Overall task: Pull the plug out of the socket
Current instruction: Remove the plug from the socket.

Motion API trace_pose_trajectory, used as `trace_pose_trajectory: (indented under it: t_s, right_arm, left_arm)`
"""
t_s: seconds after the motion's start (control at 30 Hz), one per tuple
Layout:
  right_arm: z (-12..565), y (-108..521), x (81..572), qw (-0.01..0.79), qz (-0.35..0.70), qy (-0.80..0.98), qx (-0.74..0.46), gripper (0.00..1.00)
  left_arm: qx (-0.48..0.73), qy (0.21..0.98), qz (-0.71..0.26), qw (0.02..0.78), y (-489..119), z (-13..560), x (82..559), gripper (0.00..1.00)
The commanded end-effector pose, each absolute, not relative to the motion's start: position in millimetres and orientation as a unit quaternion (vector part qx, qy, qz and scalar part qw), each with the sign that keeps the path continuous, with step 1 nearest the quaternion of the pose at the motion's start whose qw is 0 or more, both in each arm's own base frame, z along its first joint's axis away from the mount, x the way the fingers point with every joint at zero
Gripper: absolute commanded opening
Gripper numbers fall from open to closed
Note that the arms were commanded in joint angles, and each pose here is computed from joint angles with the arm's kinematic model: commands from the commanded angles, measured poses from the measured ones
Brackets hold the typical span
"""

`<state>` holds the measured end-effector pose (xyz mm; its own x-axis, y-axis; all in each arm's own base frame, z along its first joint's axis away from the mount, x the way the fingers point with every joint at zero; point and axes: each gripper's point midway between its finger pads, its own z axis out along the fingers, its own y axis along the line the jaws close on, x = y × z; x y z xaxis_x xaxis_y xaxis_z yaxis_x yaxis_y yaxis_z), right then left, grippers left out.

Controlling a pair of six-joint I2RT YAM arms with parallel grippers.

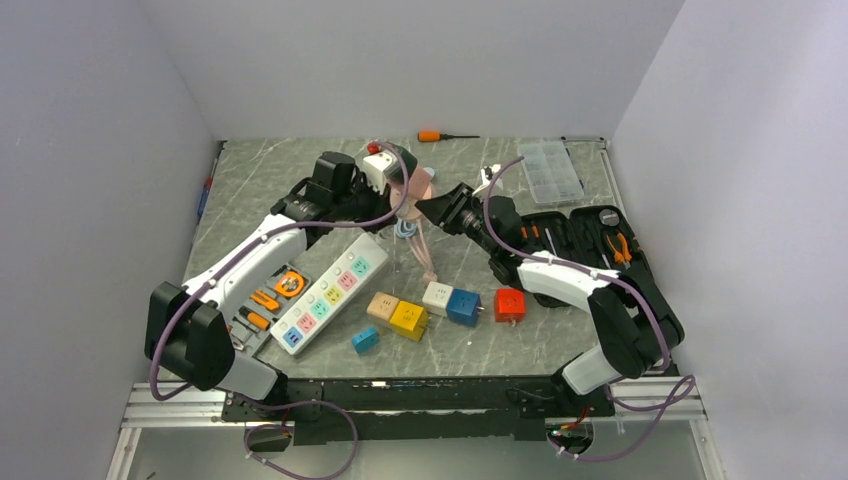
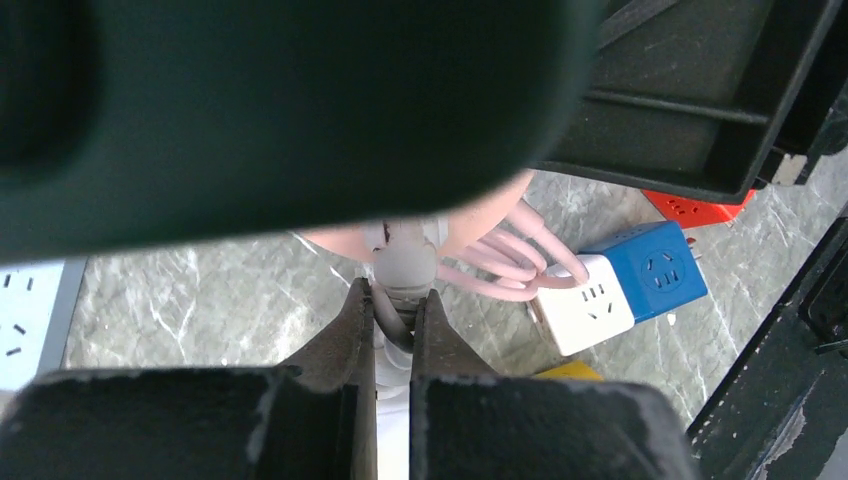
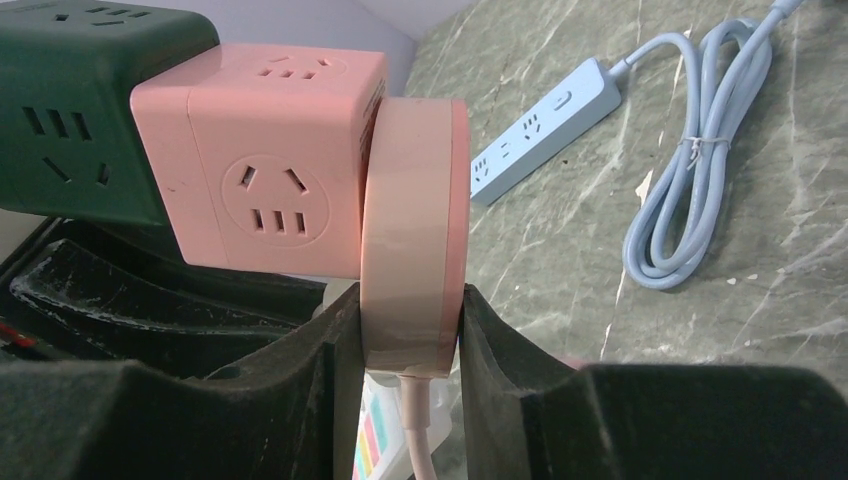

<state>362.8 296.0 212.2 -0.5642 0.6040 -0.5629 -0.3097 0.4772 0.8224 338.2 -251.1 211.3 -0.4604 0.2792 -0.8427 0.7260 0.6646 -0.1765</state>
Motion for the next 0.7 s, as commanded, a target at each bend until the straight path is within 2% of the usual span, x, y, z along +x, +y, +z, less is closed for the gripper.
trace_pose_trajectory:
  t_s: [0.0, 0.47, 0.67]
  right_arm:
    - [235.4, 265.9, 394.0, 0.552, 0.416, 0.710, 0.137, 0.00]
    - [149.7, 249.2, 404.9, 0.517, 0.285, 0.785, 0.186, 0.00]
    - [149.6, 238.6, 406.2, 0.532, 0.271, 0.780, 0.189, 0.00]
  left_arm:
    - [0.294, 0.782, -0.296, 0.462, -250.4, 263.0, 327.6, 0.00]
    - [0.287, 0.750, -0.352, 0.480, -259.5, 305.0, 313.6, 0.00]
    - [0.281, 0.745, -0.364, 0.483, -245.5, 307.2, 306.1, 0.00]
